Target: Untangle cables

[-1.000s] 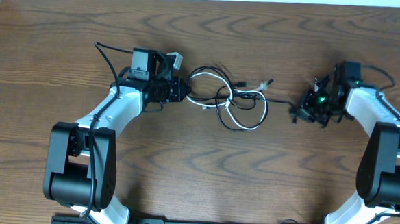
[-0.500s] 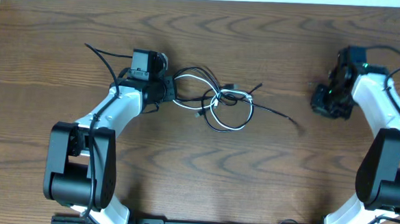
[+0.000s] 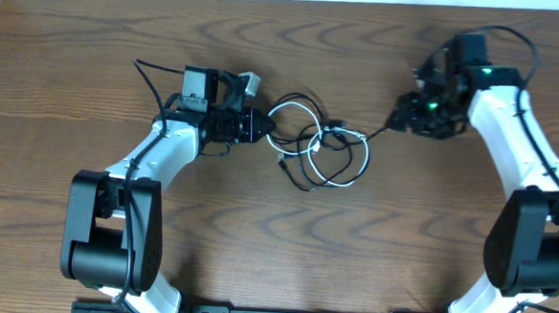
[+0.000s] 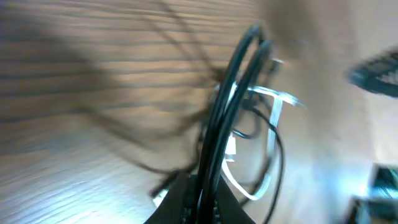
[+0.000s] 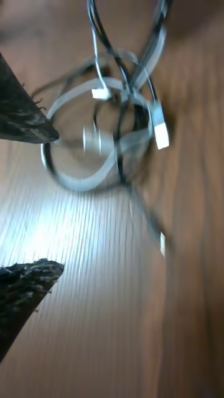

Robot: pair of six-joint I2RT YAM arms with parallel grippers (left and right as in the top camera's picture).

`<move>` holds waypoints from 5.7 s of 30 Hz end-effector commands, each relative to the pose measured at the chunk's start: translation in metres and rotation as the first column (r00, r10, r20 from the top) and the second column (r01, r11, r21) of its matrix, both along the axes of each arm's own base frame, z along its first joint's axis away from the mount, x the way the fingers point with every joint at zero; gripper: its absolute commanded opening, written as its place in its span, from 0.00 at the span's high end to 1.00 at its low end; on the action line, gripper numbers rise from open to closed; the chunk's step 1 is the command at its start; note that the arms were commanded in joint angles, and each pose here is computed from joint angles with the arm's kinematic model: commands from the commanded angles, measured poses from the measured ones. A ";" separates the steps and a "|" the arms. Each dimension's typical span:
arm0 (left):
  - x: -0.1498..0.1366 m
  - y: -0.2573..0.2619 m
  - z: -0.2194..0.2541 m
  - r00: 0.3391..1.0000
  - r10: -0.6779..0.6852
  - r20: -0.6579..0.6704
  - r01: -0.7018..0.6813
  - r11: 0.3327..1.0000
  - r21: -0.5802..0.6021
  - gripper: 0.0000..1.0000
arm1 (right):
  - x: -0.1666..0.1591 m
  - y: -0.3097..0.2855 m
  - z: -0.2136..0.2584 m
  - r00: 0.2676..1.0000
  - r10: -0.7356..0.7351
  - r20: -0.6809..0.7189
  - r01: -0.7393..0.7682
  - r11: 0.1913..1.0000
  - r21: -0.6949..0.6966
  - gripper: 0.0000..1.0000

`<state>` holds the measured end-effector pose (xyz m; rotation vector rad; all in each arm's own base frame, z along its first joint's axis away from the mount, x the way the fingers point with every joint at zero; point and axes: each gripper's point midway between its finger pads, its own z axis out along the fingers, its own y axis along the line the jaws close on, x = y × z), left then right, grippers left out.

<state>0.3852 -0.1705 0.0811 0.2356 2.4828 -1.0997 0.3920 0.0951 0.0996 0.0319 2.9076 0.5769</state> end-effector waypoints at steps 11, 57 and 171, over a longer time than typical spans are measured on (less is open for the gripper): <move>-0.014 -0.018 0.017 0.988 -0.145 0.062 0.152 0.981 -0.122 0.91 | -0.018 0.057 -0.011 0.990 0.140 0.029 -0.137 0.987 -0.084 0.41; -0.013 -0.018 0.017 0.987 -0.144 0.066 0.151 0.981 -0.120 0.92 | 0.000 0.125 -0.016 0.951 0.146 0.271 -0.237 0.910 0.341 0.73; -0.002 -0.005 -0.009 0.999 -0.036 0.032 0.034 0.997 0.065 0.83 | -0.033 0.100 -0.064 0.994 0.036 0.100 -0.008 0.964 -0.265 0.73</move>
